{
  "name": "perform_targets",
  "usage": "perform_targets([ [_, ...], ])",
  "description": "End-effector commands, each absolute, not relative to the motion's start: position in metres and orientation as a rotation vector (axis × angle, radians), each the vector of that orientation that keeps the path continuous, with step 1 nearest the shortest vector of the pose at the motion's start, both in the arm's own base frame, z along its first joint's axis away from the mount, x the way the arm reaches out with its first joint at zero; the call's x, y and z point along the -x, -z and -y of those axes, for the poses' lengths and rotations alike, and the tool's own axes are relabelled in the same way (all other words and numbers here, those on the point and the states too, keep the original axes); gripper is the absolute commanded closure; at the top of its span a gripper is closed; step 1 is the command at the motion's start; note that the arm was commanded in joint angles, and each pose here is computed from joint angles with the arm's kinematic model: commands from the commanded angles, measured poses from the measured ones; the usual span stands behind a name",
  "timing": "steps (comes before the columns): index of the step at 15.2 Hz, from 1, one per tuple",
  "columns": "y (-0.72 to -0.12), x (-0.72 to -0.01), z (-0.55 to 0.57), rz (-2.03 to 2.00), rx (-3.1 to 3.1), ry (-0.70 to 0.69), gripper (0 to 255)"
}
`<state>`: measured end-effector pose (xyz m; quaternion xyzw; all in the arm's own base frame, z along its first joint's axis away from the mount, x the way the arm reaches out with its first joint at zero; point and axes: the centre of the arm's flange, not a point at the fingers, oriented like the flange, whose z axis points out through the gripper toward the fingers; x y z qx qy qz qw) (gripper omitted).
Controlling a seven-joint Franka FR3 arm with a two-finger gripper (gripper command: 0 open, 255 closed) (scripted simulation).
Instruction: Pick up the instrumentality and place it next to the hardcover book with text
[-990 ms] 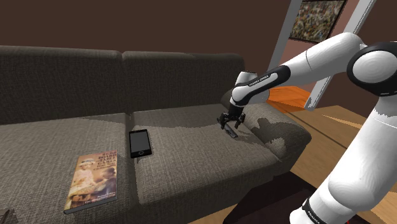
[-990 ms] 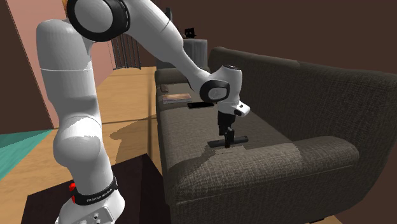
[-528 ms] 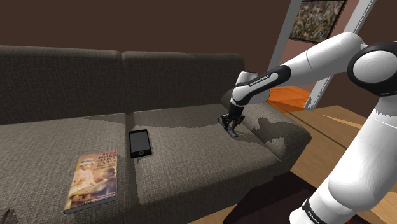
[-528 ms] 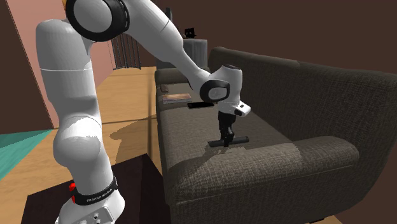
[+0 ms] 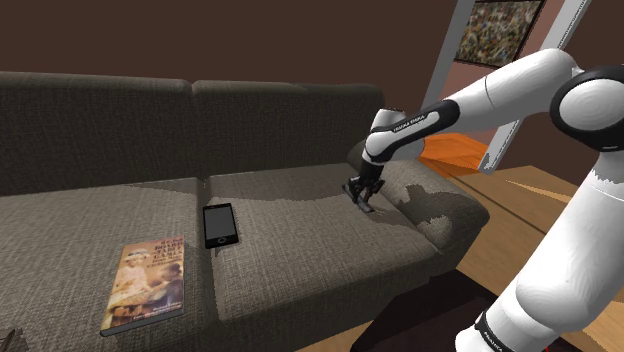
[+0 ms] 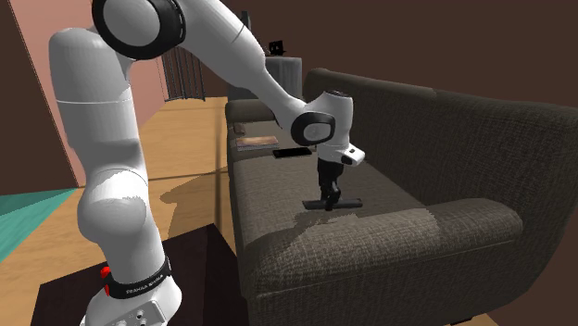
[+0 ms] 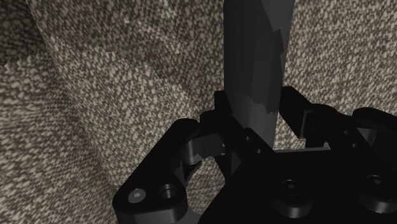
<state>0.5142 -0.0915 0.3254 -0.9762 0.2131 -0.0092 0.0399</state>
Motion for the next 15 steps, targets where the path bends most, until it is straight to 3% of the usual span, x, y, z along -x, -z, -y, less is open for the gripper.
perform_targets([
  [1, -0.336, -0.514, 0.091, -0.653, 2.991, 0.027, 255],
  [15, -0.41, -0.514, 0.091, -0.653, 2.991, 0.027, 255],
])
